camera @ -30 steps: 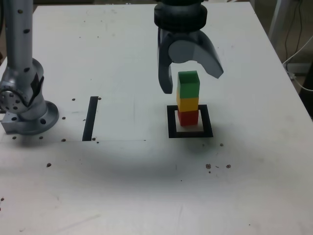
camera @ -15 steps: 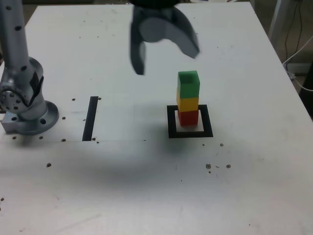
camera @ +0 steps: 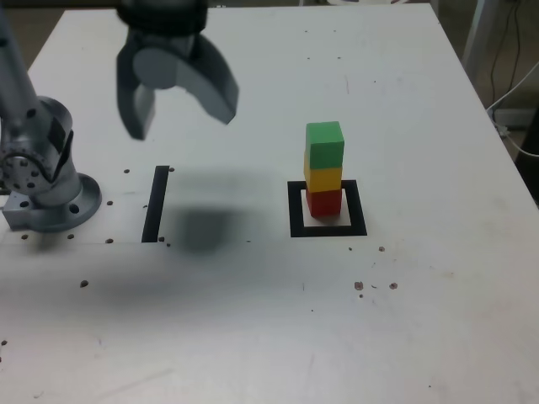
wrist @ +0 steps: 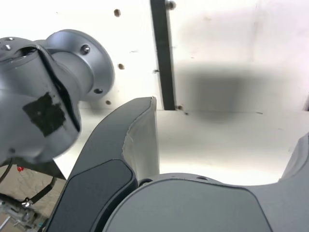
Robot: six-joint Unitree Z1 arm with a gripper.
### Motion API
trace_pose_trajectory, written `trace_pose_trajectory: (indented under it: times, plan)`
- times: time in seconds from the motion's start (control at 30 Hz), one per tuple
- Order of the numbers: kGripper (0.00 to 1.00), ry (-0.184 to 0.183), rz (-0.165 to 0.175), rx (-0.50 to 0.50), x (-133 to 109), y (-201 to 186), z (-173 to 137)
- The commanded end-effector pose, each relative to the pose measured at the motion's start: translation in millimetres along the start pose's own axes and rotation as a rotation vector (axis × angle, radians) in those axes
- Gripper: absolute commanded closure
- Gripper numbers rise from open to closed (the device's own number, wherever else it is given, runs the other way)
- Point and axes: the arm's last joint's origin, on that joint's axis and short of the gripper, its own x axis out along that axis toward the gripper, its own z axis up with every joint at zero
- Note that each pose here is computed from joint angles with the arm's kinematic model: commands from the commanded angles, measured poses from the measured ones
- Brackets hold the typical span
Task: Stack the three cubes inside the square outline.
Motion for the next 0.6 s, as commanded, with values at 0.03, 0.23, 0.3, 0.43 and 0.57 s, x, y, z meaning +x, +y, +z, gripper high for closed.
trace_pose_trajectory:
  times: [0.03,0.23,0.3,0.43,0.57]
  plan:
    - [0.0,0.081,-0.001,0.001,28,-2,-17]
    - [0.0,-0.016,0.022,0.027,34,-5,-25]
    - [0.0,-0.023,0.02,0.028,39,-5,-28]
    - [0.0,-0.001,0.011,0.039,47,-6,-32]
    - [0.0,-0.016,0.011,0.06,47,-6,-31]
